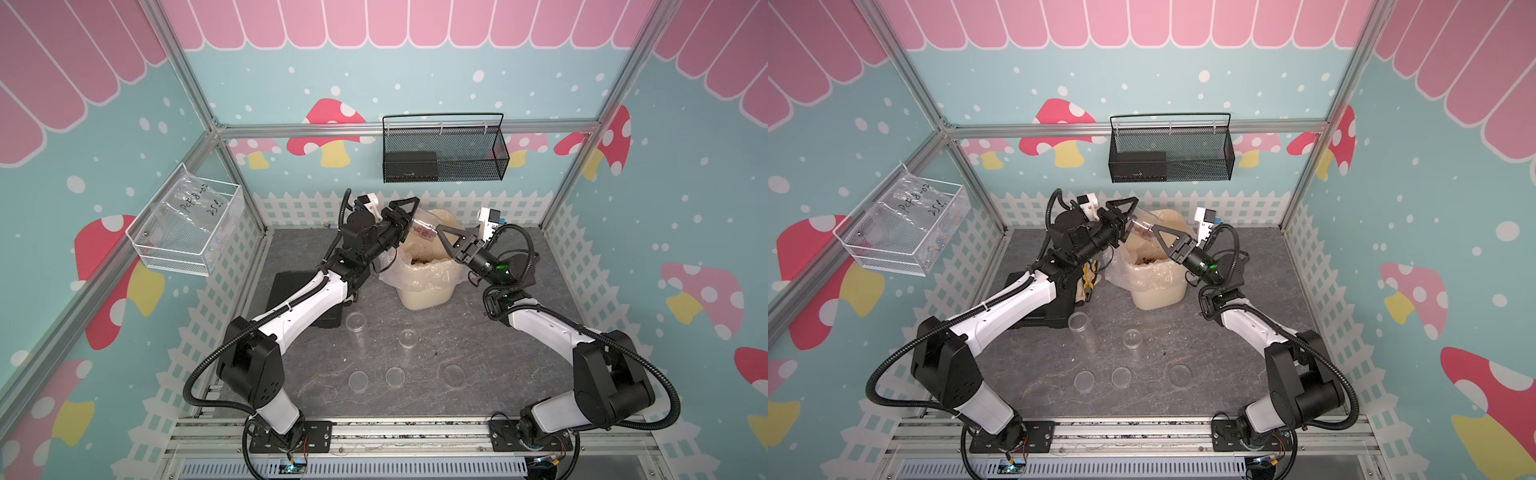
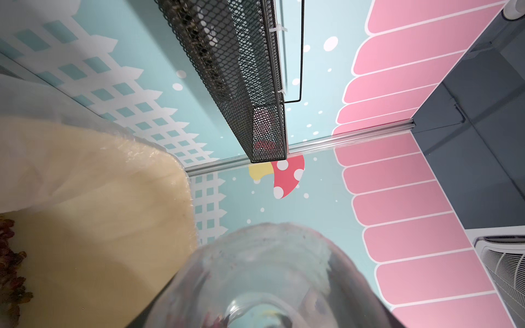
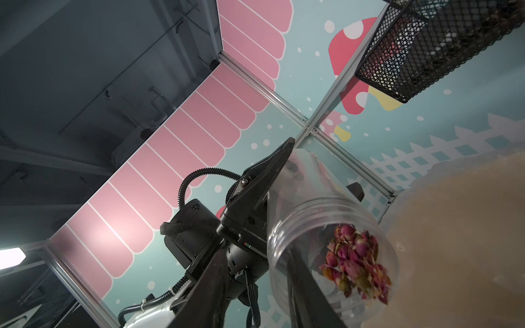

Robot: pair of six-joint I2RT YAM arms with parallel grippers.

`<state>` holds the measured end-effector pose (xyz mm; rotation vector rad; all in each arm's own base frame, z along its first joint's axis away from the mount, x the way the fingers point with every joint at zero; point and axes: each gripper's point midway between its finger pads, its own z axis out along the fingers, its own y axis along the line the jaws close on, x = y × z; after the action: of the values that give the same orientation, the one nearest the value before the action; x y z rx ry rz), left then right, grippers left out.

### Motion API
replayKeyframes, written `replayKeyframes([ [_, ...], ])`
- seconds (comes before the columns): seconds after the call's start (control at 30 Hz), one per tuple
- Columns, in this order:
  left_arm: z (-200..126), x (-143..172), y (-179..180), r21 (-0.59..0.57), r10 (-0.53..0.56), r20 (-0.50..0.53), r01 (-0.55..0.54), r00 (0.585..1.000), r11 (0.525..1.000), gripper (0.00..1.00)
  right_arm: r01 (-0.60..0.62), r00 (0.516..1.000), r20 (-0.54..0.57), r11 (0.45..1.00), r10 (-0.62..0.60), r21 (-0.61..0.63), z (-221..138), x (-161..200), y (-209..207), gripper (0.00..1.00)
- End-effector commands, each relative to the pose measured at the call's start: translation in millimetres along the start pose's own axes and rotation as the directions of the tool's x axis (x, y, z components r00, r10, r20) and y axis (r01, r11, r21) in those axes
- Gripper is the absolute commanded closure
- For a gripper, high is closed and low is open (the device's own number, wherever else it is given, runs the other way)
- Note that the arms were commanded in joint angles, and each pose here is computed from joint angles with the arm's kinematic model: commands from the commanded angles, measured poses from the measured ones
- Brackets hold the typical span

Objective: Empty the moldy dried flower tea in the jars
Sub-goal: Pour the moldy dried flower tea into the trash bin.

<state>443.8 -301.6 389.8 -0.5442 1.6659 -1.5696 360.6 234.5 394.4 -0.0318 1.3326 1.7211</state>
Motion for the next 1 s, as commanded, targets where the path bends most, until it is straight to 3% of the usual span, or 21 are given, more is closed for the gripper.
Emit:
replayKeyframes([
  [0.0,-11,-14,-18,0.005,0.089,0.057,-0.09,0.994,0.996,0.68,0.063,0.997,0.045,0.998,-0.062,-0.017,-7,-10,14,0.58],
  [0.23,-14,-19,-16,-0.066,0.22,0.065,-0.215,0.973,0.974,0.72,0.206,0.976,0.05,0.973,-0.212,0.1,-16,-16,14,0.44],
  [0.43,-13,-20,-13,-0.125,0.336,0.058,-0.327,0.94,0.937,0.73,0.388,0.917,-0.008,0.886,-0.399,0.254,-31,-21,13,0.27],
  [0.77,-4,-13,-3,-0.229,0.518,0.013,-0.502,0.855,0.834,0.75,0.624,0.769,-0.203,0.643,-0.606,0.444,-71,-18,-1,0.14],
  [0.87,-2,-7,-4,-0.251,0.586,-0.003,-0.568,0.81,0.784,0.75,0.692,0.705,-0.276,0.55,-0.653,0.468,-87,-15,-5,0.1],
  [0.97,-1,-1,-8,-0.288,0.682,-0.02,-0.657,0.731,0.697,0.77,0.734,0.66,-0.331,0.483,-0.674,0.478,-102,-11,-8,0.08],
])
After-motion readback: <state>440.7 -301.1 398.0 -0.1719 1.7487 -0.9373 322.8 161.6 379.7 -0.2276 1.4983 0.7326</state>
